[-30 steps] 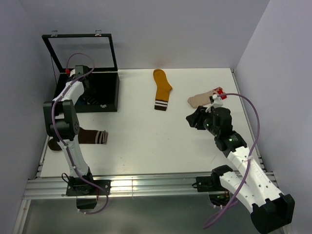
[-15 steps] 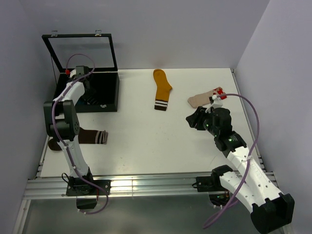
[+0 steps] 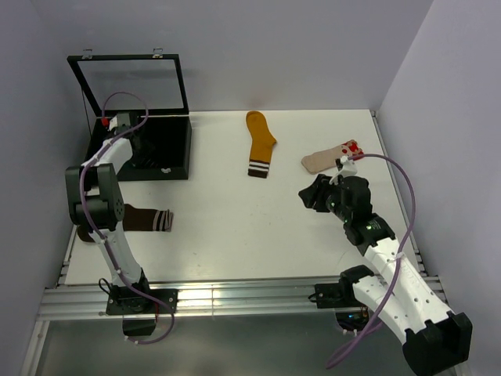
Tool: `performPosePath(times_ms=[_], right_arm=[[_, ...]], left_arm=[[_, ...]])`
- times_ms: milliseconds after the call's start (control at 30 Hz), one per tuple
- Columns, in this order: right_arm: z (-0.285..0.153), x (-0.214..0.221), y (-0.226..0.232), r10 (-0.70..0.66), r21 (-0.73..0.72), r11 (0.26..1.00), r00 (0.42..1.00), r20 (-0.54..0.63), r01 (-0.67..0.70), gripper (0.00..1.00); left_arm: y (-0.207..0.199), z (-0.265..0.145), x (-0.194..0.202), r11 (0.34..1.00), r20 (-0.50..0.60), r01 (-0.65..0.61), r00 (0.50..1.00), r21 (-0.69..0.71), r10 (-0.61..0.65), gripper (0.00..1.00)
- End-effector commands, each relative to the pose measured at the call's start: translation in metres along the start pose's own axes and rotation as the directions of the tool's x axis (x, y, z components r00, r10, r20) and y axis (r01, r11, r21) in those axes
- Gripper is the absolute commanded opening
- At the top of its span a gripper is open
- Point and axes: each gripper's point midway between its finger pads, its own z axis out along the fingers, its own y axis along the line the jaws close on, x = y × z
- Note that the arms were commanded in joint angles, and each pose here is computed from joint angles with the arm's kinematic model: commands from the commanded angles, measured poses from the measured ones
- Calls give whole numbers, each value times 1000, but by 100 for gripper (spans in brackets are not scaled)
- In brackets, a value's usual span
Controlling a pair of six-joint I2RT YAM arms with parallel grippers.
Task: Roll the socks
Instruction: Place the sock in the storage box, then adjust the sock at the center of the board.
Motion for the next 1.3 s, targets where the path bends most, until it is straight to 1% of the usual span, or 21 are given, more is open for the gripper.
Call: performPosePath(times_ms=[0, 100, 133, 233, 267, 333, 367, 400, 433, 467, 533, 567, 633, 700, 833, 867, 900, 967, 1000, 1100, 1267], right_arm=[[-5, -21, 9, -5, -26, 1000, 997, 77, 7, 52], [-6, -31, 13, -10, -27, 1000, 996, 94, 13, 52], [-6, -36, 15, -8, -27, 1000, 995, 103, 11, 52], [-4, -48, 11, -1, 19, 1000, 993, 121, -1, 55], [-3, -51, 9, -1, 33, 999, 992, 124, -3, 56], [1, -62, 8, -2, 66, 998, 991, 137, -7, 58], [3, -65, 7, -6, 75, 997, 991, 137, -5, 59], [7, -72, 8, -5, 83, 997, 990, 141, -7, 61], [9, -75, 9, -4, 87, 996, 990, 142, -9, 70], [11, -78, 9, -4, 95, 995, 990, 143, -10, 73], [20, -87, 3, -5, 144, 989, 989, 145, -16, 75], [22, -92, -4, -4, 190, 981, 987, 159, -27, 76], [31, -100, -13, -11, 251, 968, 987, 160, -30, 78], [41, -109, -23, -11, 320, 947, 986, 169, -45, 80], [68, -114, -32, 25, 336, 939, 988, 150, -75, 80], [74, -116, -38, 49, 341, 935, 987, 153, -100, 79], [87, -109, -46, 64, 354, 929, 990, 122, -104, 79], [99, -118, -50, 91, 335, 934, 989, 120, -126, 79], [112, -108, -60, 104, 357, 926, 991, 83, -127, 79], [136, -116, -69, 121, 357, 925, 991, 53, -132, 78], [172, -100, -87, 172, 363, 919, 985, -26, -151, 78]], left_arm=[[19, 18, 36, 1000, -112, 6, 994, -28, -9, 54], [4, -6, 17, 999, -74, 22, 997, 38, -20, 58], [0, -14, 11, 998, -62, 26, 998, 53, -23, 61], [-13, -51, -16, 994, -13, 21, 1000, 110, -20, 66], [-18, -71, -29, 990, 20, 18, 1000, 139, -21, 67], [-22, -94, -39, 985, 41, -11, 999, 170, 4, 69], [-24, -116, -50, 981, 81, -16, 997, 195, 0, 69], [-24, -127, -55, 979, 101, -24, 995, 204, 3, 71], [-22, -137, -58, 977, 122, -44, 992, 208, 19, 72], [-20, -161, -69, 973, 175, -50, 984, 226, 10, 73], [-12, -178, -73, 972, 225, -73, 974, 222, 21, 76], [-11, -199, -80, 966, 272, -77, 962, 246, 8, 77], [-1, -221, -79, 962, 315, -83, 949, 259, -3, 79], [7, -228, -71, 960, 333, -90, 943, 265, -3, 89], [25, -260, -67, 953, 422, -87, 905, 289, -45, 93], [30, -263, -66, 956, 432, -82, 900, 282, -50, 92], [33, -263, -64, 958, 434, -77, 900, 275, -52, 92], [38, -263, -60, 968, 444, -81, 895, 237, -34, 93], [37, -264, -58, 969, 452, -90, 891, 231, -25, 93], [33, -264, -47, 963, 464, -138, 886, 233, 15, 94], [20, -273, -37, 943, 462, -190, 886, 272, 45, 93]])
